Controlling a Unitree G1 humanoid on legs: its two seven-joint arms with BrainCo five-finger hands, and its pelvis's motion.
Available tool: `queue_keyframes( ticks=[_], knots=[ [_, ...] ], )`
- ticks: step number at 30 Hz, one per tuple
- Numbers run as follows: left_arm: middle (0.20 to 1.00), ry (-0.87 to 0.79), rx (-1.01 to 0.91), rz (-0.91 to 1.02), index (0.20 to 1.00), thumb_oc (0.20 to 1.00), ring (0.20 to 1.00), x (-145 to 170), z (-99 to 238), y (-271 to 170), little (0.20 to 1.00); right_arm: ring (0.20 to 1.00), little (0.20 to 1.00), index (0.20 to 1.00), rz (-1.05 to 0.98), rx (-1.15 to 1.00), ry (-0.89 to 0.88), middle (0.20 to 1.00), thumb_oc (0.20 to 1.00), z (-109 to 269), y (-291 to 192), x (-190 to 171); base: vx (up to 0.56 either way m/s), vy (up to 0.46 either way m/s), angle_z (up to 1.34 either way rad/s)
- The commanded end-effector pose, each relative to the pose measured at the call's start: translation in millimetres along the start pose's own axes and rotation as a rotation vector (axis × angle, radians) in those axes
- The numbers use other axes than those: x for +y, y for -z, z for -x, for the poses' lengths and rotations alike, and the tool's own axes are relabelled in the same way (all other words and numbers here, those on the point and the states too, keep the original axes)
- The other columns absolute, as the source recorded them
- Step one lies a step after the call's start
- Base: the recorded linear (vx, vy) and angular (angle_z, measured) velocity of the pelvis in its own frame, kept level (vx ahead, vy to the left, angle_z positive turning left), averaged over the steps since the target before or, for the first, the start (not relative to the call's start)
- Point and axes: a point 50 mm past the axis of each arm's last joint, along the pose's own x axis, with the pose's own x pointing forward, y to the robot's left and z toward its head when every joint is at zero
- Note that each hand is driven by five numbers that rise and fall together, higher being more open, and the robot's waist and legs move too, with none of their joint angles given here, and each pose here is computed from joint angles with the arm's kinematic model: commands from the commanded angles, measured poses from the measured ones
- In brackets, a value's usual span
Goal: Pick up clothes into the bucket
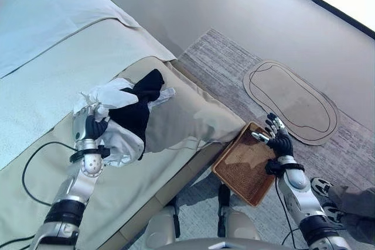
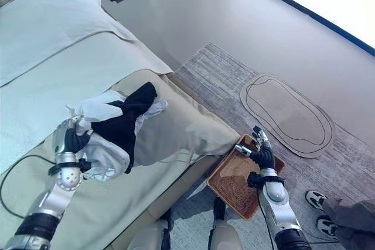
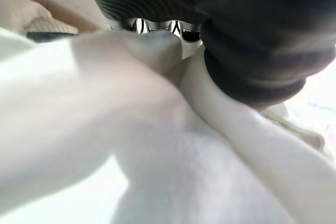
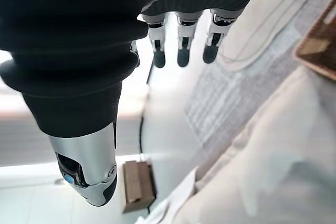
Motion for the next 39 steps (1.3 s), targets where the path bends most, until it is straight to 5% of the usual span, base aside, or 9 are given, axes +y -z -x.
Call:
queue_keyframes(
  ticks=[1, 9, 21, 29, 39],
  knots=[
    [1.0, -0.131, -0.084, -0.037, 1.0, 1.0, 1.0, 28.0, -39.6, -20.3, 1.0, 1.0, 1.0, 1.0, -0.028, -0.065, -0.041, 1.0, 1.0, -2.3, -10.0, 12.9, -0.03, 0.012, -0.07],
    [1.0, -0.099, -0.019, 0.017, 1.0, 1.0, 1.0, 16.4, -28.4, -8.3, 1.0, 1.0, 1.0, 1.0, -0.042, -0.074, -0.023, 1.0, 1.0, -2.1, -11.7, 11.3, -0.03, 0.013, -0.11],
    [1.0, 0.008, 0.215, 0.195, 1.0, 1.0, 1.0, -28.9, 36.3, 30.5, 1.0, 1.0, 1.0, 1.0, -0.063, -0.135, 0.018, 1.0, 1.0, -2.5, -22.4, 8.5, -0.03, 0.01, 0.01],
    [1.0, 0.08, 0.156, 0.071, 1.0, 1.0, 1.0, -43.0, 32.3, 20.9, 1.0, 1.0, 1.0, 1.0, -0.05, -0.175, 0.019, 1.0, 1.0, -4.8, -30.5, 10.9, -0.05, 0.002, 0.04],
    [1.0, -0.018, 0.071, -0.02, 1.0, 1.0, 1.0, -23.9, 5.6, 9.3, 1.0, 1.0, 1.0, 1.0, -0.047, -0.207, 0.011, 1.0, 1.0, -1.4, -37.0, 8.0, 0.0, 0.0, 0.0]
  ],
)
